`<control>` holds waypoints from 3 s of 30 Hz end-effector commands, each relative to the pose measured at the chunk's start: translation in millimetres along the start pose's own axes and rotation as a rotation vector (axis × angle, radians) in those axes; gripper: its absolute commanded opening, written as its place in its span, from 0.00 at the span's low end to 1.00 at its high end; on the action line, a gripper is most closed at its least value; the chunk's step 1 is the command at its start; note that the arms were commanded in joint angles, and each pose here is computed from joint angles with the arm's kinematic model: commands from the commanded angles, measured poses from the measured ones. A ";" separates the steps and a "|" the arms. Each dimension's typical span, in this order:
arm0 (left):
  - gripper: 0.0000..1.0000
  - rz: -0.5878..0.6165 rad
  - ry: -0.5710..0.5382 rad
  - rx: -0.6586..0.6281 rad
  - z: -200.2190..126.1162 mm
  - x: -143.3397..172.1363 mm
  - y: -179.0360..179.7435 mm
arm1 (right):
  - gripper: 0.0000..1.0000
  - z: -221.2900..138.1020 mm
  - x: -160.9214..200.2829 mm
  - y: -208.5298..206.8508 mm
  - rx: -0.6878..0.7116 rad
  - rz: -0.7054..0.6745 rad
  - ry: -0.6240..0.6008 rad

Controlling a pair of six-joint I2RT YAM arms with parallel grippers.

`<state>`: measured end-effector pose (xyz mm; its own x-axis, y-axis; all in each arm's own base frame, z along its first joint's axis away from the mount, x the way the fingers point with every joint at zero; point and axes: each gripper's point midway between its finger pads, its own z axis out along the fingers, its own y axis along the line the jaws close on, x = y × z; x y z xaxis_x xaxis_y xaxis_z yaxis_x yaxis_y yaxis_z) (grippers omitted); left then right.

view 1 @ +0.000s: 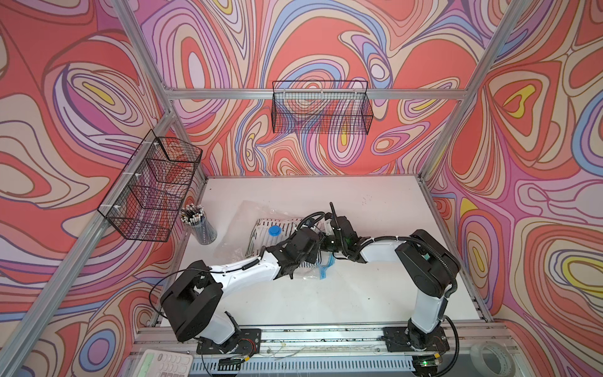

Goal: Take the tank top out of the vacuum bag
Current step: Take out the tank top from the vacuum bag.

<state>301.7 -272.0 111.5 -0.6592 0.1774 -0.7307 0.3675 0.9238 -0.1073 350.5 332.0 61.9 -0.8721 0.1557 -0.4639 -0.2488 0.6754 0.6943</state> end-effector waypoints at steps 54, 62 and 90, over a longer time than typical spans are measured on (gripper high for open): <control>0.00 -0.230 0.096 -0.445 26.1 -19.1 100.9 | 0.00 -140.8 -118.0 29.5 0.067 -0.133 -0.240; 0.00 -0.259 0.051 -0.374 31.0 -50.4 83.5 | 0.00 -134.6 -105.4 33.8 0.017 -0.119 -0.188; 0.95 -0.239 -0.120 -0.236 -20.5 -114.7 60.7 | 0.00 -120.9 -109.9 42.5 -0.006 -0.158 -0.150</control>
<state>390.1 -236.8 186.2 -0.6464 -0.0648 -0.7602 0.0417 0.9919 -0.1200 372.1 251.7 190.3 -0.7929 0.1466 -0.5914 -0.3324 0.7094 0.6215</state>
